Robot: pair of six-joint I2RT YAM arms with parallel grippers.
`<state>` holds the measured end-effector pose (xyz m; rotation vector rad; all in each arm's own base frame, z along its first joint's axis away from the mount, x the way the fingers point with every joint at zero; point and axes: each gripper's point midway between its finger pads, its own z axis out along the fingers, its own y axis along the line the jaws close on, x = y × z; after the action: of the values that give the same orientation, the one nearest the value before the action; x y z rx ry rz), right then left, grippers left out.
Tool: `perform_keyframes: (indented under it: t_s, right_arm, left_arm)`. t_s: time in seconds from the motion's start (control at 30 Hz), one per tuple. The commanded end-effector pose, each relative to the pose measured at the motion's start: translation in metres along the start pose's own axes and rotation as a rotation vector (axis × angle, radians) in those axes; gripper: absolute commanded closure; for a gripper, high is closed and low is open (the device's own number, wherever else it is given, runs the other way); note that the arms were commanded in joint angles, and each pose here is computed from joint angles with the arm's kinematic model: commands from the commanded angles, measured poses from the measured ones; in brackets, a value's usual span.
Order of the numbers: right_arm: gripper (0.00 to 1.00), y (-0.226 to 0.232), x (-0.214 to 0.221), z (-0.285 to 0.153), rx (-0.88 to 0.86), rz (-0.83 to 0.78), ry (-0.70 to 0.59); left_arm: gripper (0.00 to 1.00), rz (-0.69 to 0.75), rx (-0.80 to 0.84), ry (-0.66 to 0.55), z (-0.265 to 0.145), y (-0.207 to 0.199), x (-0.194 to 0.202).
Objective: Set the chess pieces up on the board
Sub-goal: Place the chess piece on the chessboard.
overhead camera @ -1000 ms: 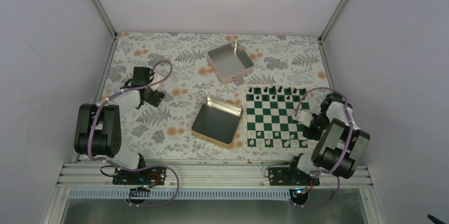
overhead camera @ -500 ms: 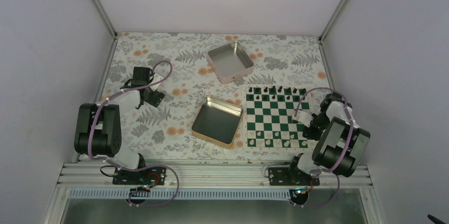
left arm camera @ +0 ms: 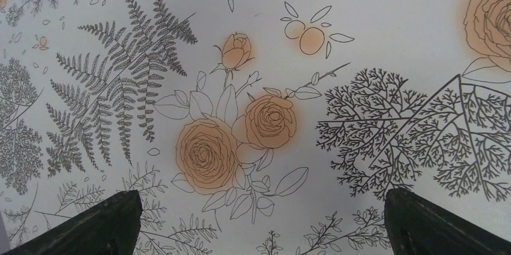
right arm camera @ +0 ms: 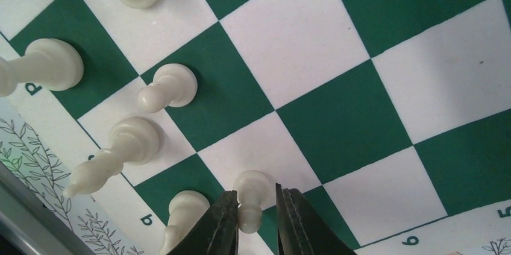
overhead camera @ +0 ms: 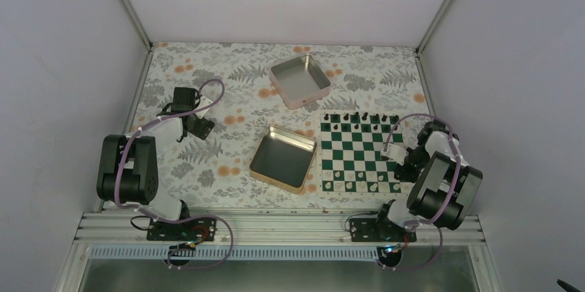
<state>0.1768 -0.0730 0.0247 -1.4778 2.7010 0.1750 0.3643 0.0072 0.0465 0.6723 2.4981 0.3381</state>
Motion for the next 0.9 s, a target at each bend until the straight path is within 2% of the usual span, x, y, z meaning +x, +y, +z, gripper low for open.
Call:
perform_keyframes:
  t_s: [0.0, 0.6, 0.8, 0.87]
  right_arm:
    - [0.81, -0.004, -0.003, -0.006, 0.006, -0.01, -0.004]
    - [0.78, 0.0, -0.019, -0.025, -0.003, -0.052, -0.051]
    - [0.78, -0.011, -0.036, -0.06, 0.061, -0.08, -0.115]
    - [0.74, -0.015, -0.046, -0.081, 0.097, -0.1, -0.159]
  left_arm:
    - [0.0, 0.017, 0.008, 0.001, 0.0, -0.001, -0.003]
    - [0.0, 0.023, 0.028, 0.006, 0.002, -0.005, -0.001]
    - [0.0, 0.023, 0.03, 0.003, 0.0, -0.006, -0.003]
    - [0.0, 0.022, 0.027, -0.003, -0.001, -0.005, -0.004]
